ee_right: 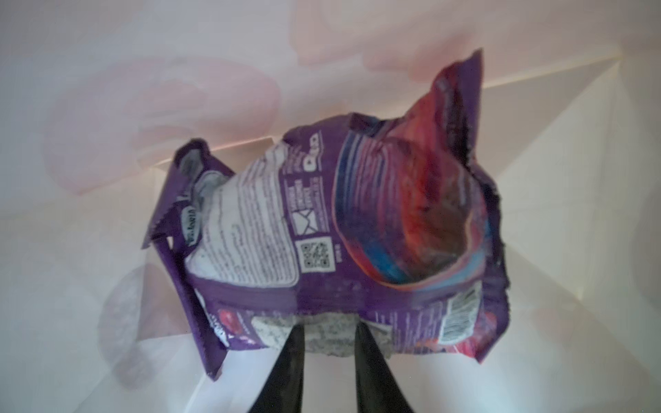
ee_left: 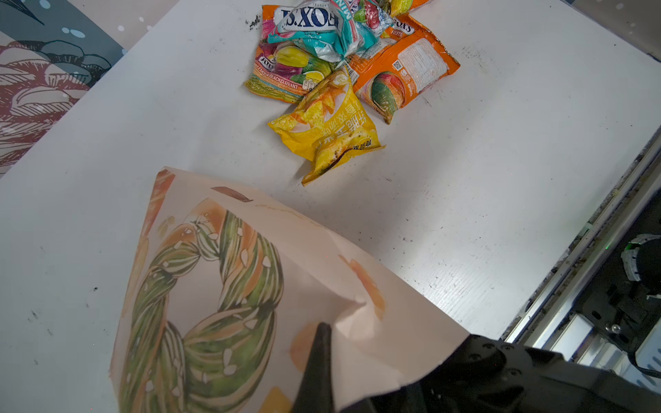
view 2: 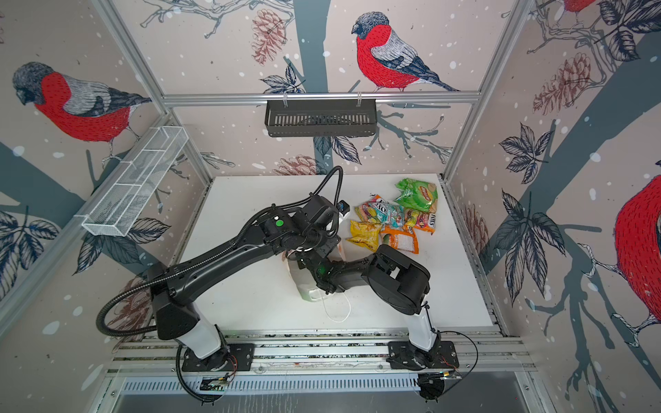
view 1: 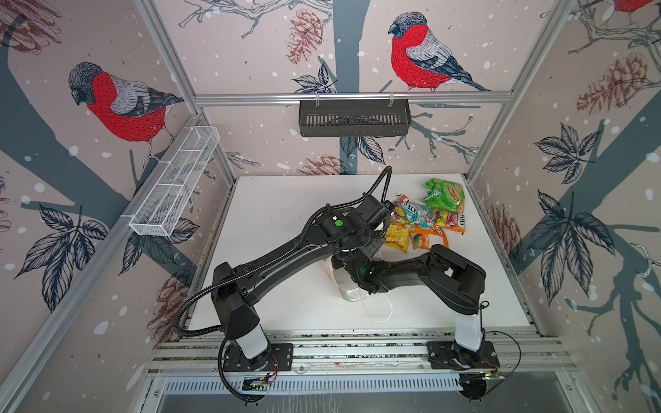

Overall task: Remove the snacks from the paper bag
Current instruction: 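Close the right gripper on the purple packet inside the bag, then lift the purple packet up through the bag with the right gripper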

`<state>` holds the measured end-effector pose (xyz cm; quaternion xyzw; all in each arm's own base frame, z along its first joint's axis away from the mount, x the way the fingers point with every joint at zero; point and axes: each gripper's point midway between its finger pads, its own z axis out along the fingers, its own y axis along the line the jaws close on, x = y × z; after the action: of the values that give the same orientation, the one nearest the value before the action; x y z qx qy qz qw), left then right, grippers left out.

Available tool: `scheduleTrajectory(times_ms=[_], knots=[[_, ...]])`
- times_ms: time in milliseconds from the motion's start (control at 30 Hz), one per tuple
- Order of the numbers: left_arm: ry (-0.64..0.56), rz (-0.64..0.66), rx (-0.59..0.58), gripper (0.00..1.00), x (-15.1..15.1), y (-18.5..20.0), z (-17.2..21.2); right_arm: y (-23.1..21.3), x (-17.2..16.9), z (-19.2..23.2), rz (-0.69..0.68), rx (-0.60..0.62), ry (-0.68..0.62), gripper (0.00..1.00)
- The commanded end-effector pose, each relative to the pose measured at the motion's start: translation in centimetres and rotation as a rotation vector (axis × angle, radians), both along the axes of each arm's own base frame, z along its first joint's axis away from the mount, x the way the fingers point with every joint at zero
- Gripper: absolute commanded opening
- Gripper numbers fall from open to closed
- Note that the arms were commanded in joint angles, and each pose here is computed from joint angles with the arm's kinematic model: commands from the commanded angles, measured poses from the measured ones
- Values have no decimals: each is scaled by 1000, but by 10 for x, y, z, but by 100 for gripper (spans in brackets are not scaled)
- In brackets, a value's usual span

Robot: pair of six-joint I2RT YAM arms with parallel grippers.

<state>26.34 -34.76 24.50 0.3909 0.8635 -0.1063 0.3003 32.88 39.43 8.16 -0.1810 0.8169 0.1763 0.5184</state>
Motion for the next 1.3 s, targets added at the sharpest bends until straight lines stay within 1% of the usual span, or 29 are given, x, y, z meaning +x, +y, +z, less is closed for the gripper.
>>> scheduleTrajectory(times_ms=[0,100,133,167,233,333,400,433,567,667,833,933,1000,1067,1133,1200,1233,1267], knots=[[19,4,-9,0,-3,2,-1,7,1,32,24,136,-43,43],[24,3,-21,0,-3,1,-1,5,-2,46,41,216,-31,53],[25,4,-22,0,-3,1,-1,6,-4,50,48,237,-24,58],[28,4,-23,0,-3,0,-2,7,-4,54,58,259,-16,65],[34,9,-26,0,-4,0,-3,10,-6,60,75,289,-9,70],[45,7,-39,0,-5,-1,-4,10,-4,60,61,303,9,84],[58,3,-49,0,-8,-3,-4,8,3,51,25,280,38,98],[67,2,-56,0,-9,-4,-4,6,7,47,-2,269,47,100],[133,-18,-104,0,-18,-14,-3,-7,22,34,-108,250,82,100],[157,-15,-128,0,-22,-18,-2,-4,28,26,-125,223,93,100],[163,-15,-149,0,-23,-19,3,0,35,12,-155,134,62,100],[155,-13,-146,0,-22,-18,6,0,41,3,-173,76,52,89],[156,-8,-135,0,-22,-17,6,-3,43,2,-191,60,39,74],[159,-10,-137,0,-22,-17,7,-4,43,3,-193,55,32,63],[160,-10,-141,0,-22,-18,9,-3,43,2,-191,51,31,60],[157,-6,-142,0,-22,-17,10,-3,43,2,-187,52,31,50],[155,-2,-142,0,-21,-16,11,-3,42,2,-186,52,31,47],[147,6,-139,0,-20,-14,12,-3,43,2,-187,53,30,47]])
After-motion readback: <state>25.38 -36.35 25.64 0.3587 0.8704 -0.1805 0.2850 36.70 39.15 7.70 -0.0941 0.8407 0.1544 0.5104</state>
